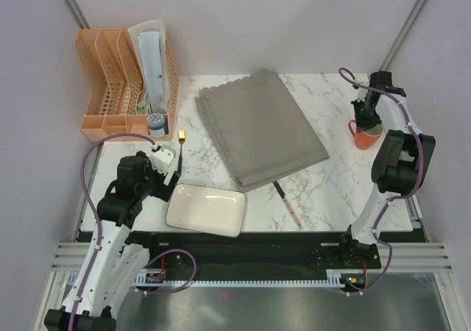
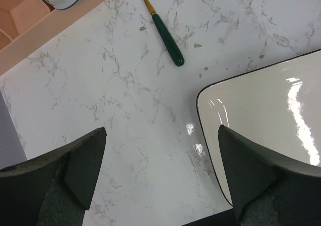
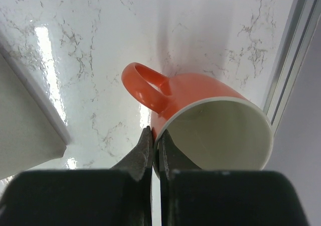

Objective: Set the dinner table for one person
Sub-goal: Place the cup at the center of the board.

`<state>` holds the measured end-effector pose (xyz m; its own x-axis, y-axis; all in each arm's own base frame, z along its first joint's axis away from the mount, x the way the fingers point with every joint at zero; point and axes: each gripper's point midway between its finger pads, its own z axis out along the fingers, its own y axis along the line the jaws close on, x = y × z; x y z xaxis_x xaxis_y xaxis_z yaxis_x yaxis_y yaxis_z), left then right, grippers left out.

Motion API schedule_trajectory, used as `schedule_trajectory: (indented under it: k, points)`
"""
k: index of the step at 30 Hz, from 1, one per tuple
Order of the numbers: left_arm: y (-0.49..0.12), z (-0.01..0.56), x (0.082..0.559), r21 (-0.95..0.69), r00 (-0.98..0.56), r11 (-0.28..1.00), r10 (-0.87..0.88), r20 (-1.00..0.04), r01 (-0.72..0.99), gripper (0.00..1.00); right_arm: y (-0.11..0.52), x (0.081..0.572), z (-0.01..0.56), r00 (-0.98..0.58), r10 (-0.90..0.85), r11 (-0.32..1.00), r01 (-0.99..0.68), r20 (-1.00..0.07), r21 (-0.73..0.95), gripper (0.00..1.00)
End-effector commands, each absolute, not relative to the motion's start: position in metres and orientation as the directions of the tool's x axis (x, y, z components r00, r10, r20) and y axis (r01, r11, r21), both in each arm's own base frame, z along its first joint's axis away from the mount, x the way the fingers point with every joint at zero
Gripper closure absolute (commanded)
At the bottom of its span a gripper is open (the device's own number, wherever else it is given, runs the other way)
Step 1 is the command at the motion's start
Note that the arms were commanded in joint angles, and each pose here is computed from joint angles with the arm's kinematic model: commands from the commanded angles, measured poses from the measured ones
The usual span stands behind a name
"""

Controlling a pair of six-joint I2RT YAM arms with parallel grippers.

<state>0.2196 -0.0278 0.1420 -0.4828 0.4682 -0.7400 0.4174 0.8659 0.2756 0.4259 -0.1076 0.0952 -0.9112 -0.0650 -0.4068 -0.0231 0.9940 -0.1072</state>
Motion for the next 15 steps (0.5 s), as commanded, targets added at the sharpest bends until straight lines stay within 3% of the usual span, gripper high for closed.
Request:
schedule_trajectory:
  k: [1,2,3,5,9,15]
  points:
    - [-0.027,0.147,0.225,0.309,-0.442,0.851,0.493,-0.749,0.425,0.00,-0.111,0.434,0.094,-0.897,-0.090,0.993,-0.045,-0.433,-0.112,0.89]
    - [-0.027,0.147,0.225,0.308,-0.443,0.851,0.492,-0.750,0.425,0.00,-0.110,0.433,0.098,-0.891,-0.096,0.992,-0.051,-0.443,-0.112,0.79]
    - [-0.028,0.146,0.225,0.307,-0.445,0.850,0.493,-0.747,0.427,0.00,-0.111,0.433,0.101,-0.885,-0.099,0.992,-0.051,-0.455,-0.116,0.60]
    - [-0.028,0.145,0.225,0.303,-0.447,0.849,0.494,-0.746,0.432,0.00,-0.107,0.430,0.114,-0.866,-0.111,0.991,-0.060,-0.488,-0.118,0.50]
    - [-0.029,0.145,0.225,0.300,-0.448,0.850,0.492,-0.746,0.434,0.00,-0.099,0.424,0.153,-0.814,-0.118,0.992,-0.066,-0.569,-0.110,0.42]
    - [-0.030,0.143,0.225,0.294,-0.453,0.848,0.493,-0.743,0.440,0.00,-0.091,0.405,0.232,-0.729,-0.142,0.988,-0.066,-0.670,-0.138,0.40]
